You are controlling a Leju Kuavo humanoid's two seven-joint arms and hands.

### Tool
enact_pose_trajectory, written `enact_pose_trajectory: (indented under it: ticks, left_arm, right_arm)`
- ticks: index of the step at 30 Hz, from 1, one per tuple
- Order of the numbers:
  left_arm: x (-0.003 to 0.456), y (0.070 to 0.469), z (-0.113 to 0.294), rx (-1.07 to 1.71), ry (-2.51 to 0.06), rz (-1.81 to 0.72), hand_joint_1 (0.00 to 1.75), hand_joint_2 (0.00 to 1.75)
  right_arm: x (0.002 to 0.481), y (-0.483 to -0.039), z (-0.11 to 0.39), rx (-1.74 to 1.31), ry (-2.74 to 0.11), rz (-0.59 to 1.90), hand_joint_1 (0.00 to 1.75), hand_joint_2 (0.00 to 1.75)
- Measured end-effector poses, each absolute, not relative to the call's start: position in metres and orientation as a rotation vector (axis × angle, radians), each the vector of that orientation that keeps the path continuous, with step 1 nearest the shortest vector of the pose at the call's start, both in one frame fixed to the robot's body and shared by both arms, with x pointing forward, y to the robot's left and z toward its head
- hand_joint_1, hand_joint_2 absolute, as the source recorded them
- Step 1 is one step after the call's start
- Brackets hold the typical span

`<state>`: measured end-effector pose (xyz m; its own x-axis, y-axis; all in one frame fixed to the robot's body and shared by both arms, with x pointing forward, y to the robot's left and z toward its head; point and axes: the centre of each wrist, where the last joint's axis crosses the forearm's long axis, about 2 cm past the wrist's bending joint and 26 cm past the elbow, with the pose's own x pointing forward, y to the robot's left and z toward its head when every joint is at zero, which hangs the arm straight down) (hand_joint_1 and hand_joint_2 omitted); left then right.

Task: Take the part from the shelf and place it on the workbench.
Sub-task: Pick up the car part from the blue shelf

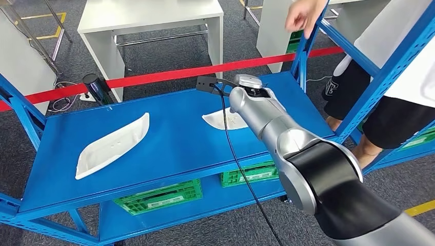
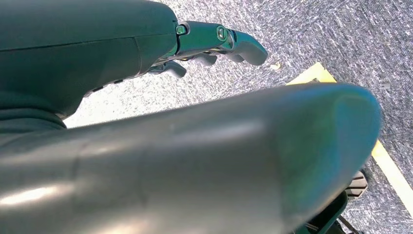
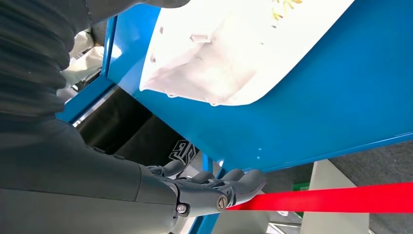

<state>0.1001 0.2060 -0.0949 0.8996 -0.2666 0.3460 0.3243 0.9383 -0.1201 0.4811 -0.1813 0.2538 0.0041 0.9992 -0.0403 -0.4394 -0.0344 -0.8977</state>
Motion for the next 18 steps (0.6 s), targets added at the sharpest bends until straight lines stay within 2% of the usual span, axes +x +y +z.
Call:
enact_pose_trajectory:
  ticks: [18]
  left_arm:
    - [0.0953, 0.2075, -0.0962, -0.177, -0.331, -0.303, 0.0, 0.0]
  right_arm:
    - [0.4784, -0.1812, 0.2459, -0.897, -0.832, 1.408, 0.0, 1.75]
